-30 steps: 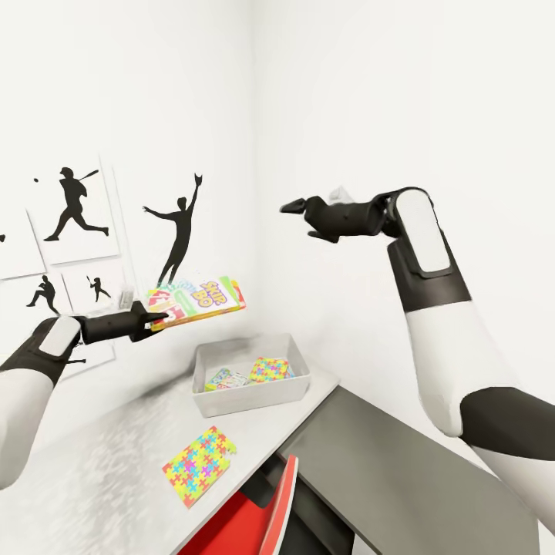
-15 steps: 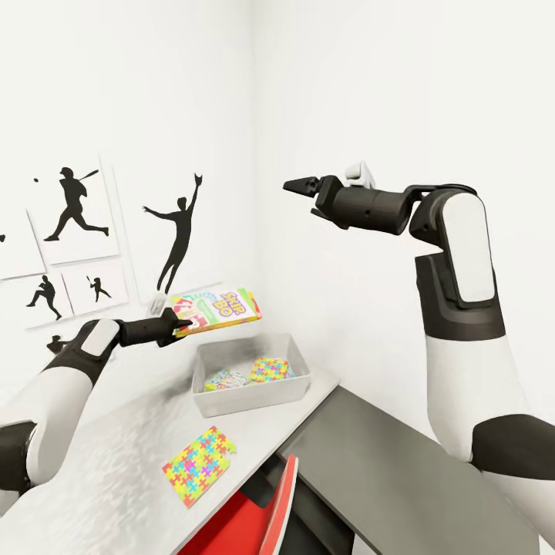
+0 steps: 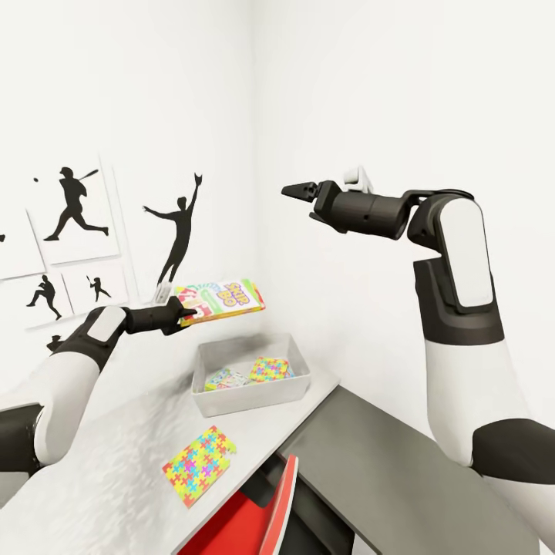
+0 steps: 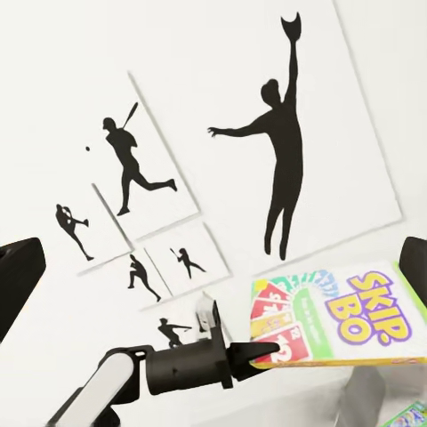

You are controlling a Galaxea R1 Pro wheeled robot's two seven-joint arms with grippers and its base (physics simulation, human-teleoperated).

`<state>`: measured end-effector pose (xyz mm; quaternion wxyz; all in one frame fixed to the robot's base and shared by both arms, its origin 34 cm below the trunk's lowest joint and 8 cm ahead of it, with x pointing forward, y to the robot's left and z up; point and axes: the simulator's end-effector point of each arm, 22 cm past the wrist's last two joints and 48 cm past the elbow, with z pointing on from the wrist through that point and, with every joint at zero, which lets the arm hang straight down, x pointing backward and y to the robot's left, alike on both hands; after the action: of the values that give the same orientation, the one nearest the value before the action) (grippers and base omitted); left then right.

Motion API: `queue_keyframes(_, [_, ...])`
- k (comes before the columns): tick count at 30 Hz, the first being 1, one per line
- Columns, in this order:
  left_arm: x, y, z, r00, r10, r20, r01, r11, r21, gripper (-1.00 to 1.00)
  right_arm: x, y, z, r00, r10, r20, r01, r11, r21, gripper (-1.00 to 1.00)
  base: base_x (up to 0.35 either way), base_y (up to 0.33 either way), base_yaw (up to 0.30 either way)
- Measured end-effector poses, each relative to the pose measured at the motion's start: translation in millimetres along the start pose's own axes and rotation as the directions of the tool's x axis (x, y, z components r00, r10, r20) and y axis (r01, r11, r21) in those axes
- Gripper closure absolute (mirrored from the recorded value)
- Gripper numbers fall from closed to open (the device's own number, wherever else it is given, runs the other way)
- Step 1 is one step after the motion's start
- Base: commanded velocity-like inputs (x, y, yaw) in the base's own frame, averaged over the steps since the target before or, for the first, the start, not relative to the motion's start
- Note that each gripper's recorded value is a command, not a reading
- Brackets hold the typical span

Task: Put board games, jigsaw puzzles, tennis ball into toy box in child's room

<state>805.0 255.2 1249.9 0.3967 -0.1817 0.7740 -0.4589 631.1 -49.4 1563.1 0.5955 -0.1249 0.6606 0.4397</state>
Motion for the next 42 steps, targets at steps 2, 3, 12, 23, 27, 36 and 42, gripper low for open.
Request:
queue_keyframes(2, [-0.1, 0.8, 1.0, 1.000, -0.001, -0.001, 0.001, 1.000, -0.002, 1.00, 1.6, -0.5, 0.4, 1.000, 0.001, 0.000, -0.001, 1.000, -0.001, -1.00, 0.000, 0.000, 0.043])
queue_keyframes(3, [0.1, 1.6, 1.5, 1.000, -0.002, -0.002, 0.002, 1.000, -0.003, 1.00, 2.1, -1.0, 0.7, 1.000, 0.002, -0.001, -0.002, 1.000, -0.001, -1.00, 0.000, 0.000, 0.052])
queue_keyframes(12, [2.4, 9.9, 6.7, 1.000, -0.008, -0.009, 0.008, 1.000, -0.013, 1.00, 7.2, -8.3, 5.1, 1.000, 0.010, -0.009, -0.010, 1.000, 0.002, -1.00, 0.000, 0.000, 0.062])
queue_keyframes(23, [5.6, 20.3, 13.1, 1.000, -0.016, -0.019, 0.016, 1.000, -0.025, 1.00, 12.6, -18.6, 10.4, 1.000, 0.024, -0.018, -0.024, 1.000, 0.007, -1.00, 0.000, 0.000, 0.066])
queue_keyframes(27, [6.4, 22.9, 15.4, 1.000, -0.021, -0.021, 0.020, 0.999, -0.025, 1.00, 14.7, -22.7, 12.2, 0.999, 0.029, -0.022, -0.029, 1.000, 0.009, -1.00, 0.000, 0.000, 0.066])
queue_keyframes(36, [8.3, 29.7, 20.6, 0.999, -0.026, -0.027, 0.025, 0.999, -0.030, 1.00, 20.5, -32.8, 17.1, 0.999, 0.042, -0.033, -0.041, 0.999, 0.018, -1.00, 0.000, 0.000, 0.066])
queue_keyframes(42, [9.8, 35.0, 24.0, 0.999, -0.030, -0.031, 0.029, 0.999, -0.035, 1.00, 24.9, -40.4, 20.5, 0.998, 0.051, -0.040, -0.050, 0.998, 0.025, -1.00, 0.000, 0.000, 0.002])
